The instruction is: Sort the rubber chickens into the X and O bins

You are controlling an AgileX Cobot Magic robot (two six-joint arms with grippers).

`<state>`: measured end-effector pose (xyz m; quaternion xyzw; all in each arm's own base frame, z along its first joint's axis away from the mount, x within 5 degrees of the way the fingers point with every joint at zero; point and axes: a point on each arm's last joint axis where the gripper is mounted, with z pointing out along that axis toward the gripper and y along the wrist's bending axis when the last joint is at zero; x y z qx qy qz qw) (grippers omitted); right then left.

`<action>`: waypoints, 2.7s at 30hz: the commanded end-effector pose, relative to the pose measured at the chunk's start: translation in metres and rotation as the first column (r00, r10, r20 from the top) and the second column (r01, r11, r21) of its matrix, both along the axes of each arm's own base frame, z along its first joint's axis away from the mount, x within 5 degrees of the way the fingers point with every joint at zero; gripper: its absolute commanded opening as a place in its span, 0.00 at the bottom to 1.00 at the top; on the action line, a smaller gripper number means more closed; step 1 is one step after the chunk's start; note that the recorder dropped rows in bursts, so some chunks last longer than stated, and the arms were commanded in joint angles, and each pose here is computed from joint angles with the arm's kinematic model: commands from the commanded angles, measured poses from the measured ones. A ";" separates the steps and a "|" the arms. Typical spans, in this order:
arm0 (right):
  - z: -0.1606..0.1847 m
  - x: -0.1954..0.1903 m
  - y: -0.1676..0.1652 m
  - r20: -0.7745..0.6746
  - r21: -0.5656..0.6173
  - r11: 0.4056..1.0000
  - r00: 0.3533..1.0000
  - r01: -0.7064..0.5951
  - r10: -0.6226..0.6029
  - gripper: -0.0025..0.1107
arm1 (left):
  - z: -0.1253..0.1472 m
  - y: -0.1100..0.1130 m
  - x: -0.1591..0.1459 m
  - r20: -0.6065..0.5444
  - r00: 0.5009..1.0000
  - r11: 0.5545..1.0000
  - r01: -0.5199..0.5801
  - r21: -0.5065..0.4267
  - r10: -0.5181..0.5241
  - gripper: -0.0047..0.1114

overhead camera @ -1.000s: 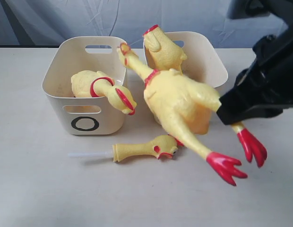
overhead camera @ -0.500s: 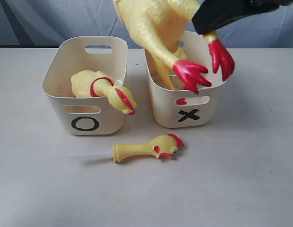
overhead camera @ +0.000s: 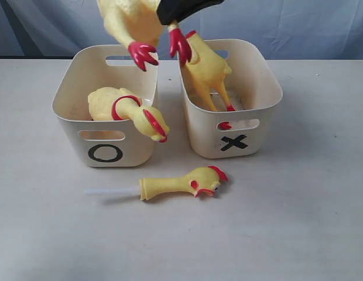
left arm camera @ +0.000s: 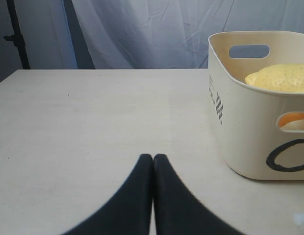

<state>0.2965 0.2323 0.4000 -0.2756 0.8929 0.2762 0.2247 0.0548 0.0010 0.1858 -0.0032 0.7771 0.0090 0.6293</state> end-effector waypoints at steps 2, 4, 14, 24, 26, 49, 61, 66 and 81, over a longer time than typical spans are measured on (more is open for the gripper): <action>-0.017 0.011 0.012 -0.081 0.012 1.000 0.996 -0.024 0.025 0.01 | 0.002 0.000 0.000 0.013 1.000 1.000 -0.001 0.000 0.001 0.04; -0.028 0.015 0.016 -0.128 0.008 1.000 0.991 -0.025 0.026 0.01 | 0.002 0.000 0.000 0.013 1.000 1.000 -0.001 0.000 0.001 0.04; -0.055 0.027 0.030 -0.237 0.032 0.999 0.971 -0.019 0.026 0.01 | 0.002 0.000 0.000 0.013 1.000 1.000 -0.001 0.000 0.001 0.04; -0.083 0.038 0.041 -0.318 0.030 0.999 0.948 -0.017 0.026 0.02 | 0.002 0.000 0.000 0.013 1.000 1.000 -0.001 0.000 0.001 0.04; -0.085 0.038 0.041 -0.321 0.028 0.999 0.947 -0.017 0.025 0.08 | 0.002 0.000 0.000 0.013 1.000 1.000 -0.001 0.000 0.001 0.04; -0.025 0.014 0.014 -0.105 -0.003 0.999 0.994 -0.033 0.033 0.40 | 0.002 0.000 0.000 0.013 1.000 1.000 -0.001 0.000 0.001 0.04; 0.003 -0.002 -0.004 0.007 -0.034 0.999 1.000 -0.013 0.013 0.40 | 0.002 0.000 0.000 0.013 1.000 1.000 -0.001 0.000 0.001 0.04; -0.017 -0.002 -0.003 -0.058 -0.067 0.998 0.998 -0.019 0.015 0.40 | 0.002 0.000 0.000 0.013 1.000 1.000 -0.001 0.000 0.001 0.04; -0.032 -0.005 -0.001 -0.117 -0.061 0.997 0.993 -0.041 0.033 0.40 | 0.002 0.000 0.000 0.013 1.000 1.000 -0.001 0.000 0.001 0.04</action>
